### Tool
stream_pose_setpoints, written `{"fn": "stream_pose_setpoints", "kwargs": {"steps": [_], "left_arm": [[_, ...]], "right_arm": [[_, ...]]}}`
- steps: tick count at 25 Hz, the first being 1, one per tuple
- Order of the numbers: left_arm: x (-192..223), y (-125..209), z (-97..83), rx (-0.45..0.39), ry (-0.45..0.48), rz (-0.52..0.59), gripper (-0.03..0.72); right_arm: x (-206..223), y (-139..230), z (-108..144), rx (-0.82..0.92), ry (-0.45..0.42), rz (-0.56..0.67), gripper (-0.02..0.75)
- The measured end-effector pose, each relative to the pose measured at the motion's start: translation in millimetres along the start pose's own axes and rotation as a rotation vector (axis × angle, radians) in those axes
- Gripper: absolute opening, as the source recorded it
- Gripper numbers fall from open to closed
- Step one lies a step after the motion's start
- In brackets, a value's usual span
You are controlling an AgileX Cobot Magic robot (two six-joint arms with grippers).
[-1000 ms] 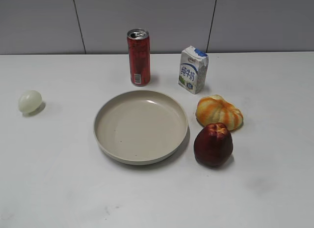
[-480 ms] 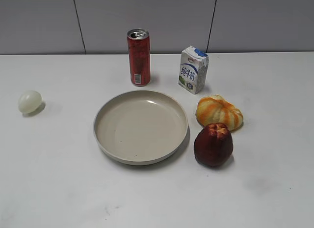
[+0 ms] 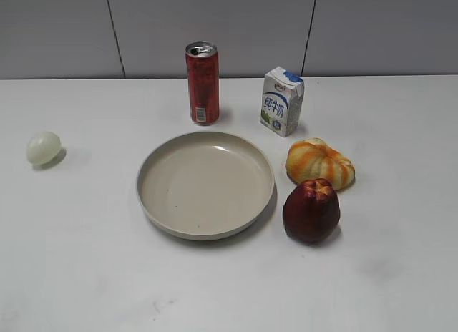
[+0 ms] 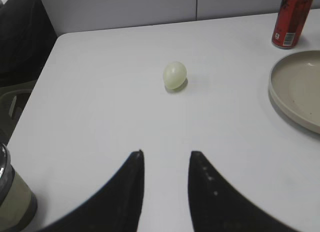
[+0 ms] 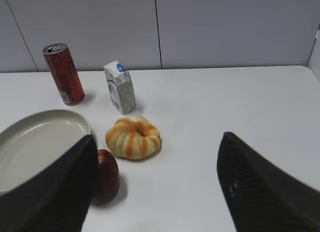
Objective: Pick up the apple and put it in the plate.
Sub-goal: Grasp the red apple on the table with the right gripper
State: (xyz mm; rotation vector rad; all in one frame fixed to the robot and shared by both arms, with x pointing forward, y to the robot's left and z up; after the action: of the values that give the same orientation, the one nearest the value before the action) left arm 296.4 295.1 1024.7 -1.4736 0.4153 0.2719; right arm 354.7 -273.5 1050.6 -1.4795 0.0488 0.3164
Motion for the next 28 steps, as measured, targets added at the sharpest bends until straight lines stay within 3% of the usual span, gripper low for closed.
{"fn": "stream_pose_setpoints", "kwargs": {"steps": [9,16,19,28], "left_arm": [[0.0,0.0,0.0,0.000,0.000,0.000,0.239],[0.0,0.0,0.0,0.000,0.000,0.000,0.239],[0.0,0.0,0.0,0.000,0.000,0.000,0.239],[0.0,0.0,0.0,0.000,0.000,0.000,0.239]], "right_arm": [[103.2,33.6,13.4,0.076,-0.098,0.486,0.591],[172.2,65.7,57.1,0.030,-0.262,0.921,0.591],[196.1,73.6,77.6,-0.060,-0.303,1.010,0.591],[240.1,99.0,101.3,-0.206,-0.251,1.123,0.591]]}}
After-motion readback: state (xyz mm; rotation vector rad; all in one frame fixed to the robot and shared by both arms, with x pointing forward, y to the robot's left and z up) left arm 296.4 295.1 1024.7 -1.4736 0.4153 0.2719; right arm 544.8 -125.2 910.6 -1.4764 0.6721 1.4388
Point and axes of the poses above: a point on each arm's last joint axis where the gripper is mounted, x pointing out along that axis toward the gripper, z along the wrist's bending axis when the last joint is at zero, y = z × x, the point moved 7 cm from there along x, pointing out along that axis toward the gripper, and after that the axes turned 3 degrees about -x, right-handed, at the moved point
